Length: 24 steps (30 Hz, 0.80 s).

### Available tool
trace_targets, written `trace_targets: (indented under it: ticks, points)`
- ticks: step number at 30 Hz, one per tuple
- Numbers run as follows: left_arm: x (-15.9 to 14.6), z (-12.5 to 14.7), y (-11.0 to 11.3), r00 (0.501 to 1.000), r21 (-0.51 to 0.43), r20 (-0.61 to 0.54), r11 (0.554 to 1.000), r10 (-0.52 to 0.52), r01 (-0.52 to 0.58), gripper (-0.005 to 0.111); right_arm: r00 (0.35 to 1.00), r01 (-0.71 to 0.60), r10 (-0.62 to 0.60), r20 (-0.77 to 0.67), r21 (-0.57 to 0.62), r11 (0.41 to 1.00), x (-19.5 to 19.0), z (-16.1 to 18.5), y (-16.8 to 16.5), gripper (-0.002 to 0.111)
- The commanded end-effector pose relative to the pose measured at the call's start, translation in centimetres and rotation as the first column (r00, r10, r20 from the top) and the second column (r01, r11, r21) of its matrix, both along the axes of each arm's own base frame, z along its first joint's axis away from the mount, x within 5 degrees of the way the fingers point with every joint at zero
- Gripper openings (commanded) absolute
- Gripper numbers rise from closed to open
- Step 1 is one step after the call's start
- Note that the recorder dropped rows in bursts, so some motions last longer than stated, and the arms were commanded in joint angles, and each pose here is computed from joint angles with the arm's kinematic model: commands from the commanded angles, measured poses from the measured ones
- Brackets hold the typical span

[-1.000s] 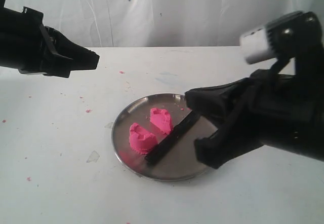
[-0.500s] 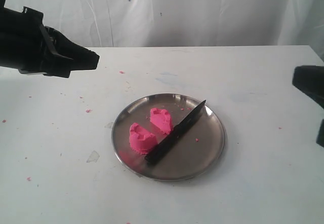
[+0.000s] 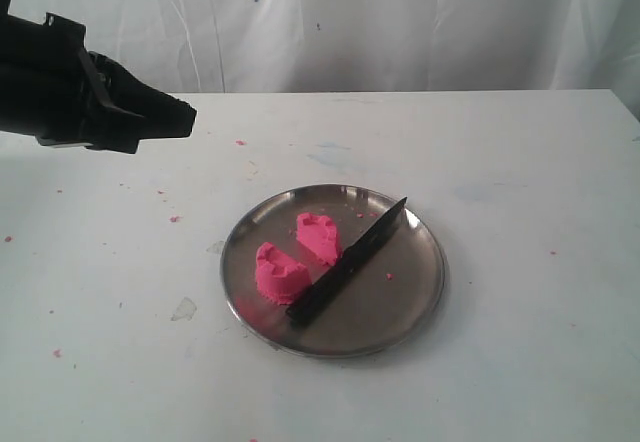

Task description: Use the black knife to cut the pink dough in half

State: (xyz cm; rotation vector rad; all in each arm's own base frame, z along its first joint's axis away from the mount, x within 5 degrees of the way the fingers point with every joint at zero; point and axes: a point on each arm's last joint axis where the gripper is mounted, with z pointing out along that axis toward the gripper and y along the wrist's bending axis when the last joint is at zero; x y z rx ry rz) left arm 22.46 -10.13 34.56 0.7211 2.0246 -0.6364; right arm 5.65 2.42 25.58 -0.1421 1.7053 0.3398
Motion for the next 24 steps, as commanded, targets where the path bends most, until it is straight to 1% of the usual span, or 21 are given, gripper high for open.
trace_targets:
  ticks: [1, 4, 8, 15, 24]
  points:
    - [-0.4, 0.1, -0.1, 1.0, -0.013, -0.003, 1.0, -0.011, 0.011, 0.0, 0.998, 0.05, -0.05, 0.04, -0.001, 0.999, -0.7, -1.5, -0.3, 0.0]
    - [-0.4, 0.1, -0.1, 1.0, -0.013, -0.003, 1.0, -0.011, 0.011, 0.0, 0.995, 0.084, -0.084, 0.059, 0.001, 0.996, -1.1, -2.4, -0.5, 0.0]
    - [-0.4, 0.1, -0.1, 1.0, -0.007, -0.005, 1.0, -0.015, 0.015, 0.0, 0.993, 0.117, -0.117, 0.027, 0.001, 0.993, -0.8, -3.4, -0.7, 0.0]
    - [-0.4, 0.1, -0.1, 1.0, -0.006, -0.001, 1.0, -0.011, 0.011, 0.0, 0.993, 0.117, -0.117, -0.006, -0.01, 0.993, -0.6, -4.6, -0.7, 0.0]
    - [-0.4, 0.1, -0.1, 1.0, -0.006, -0.001, 1.0, -0.011, 0.011, 0.0, 0.993, 0.117, -0.117, -0.014, 0.001, 0.993, -0.6, -4.9, -0.7, 0.0]
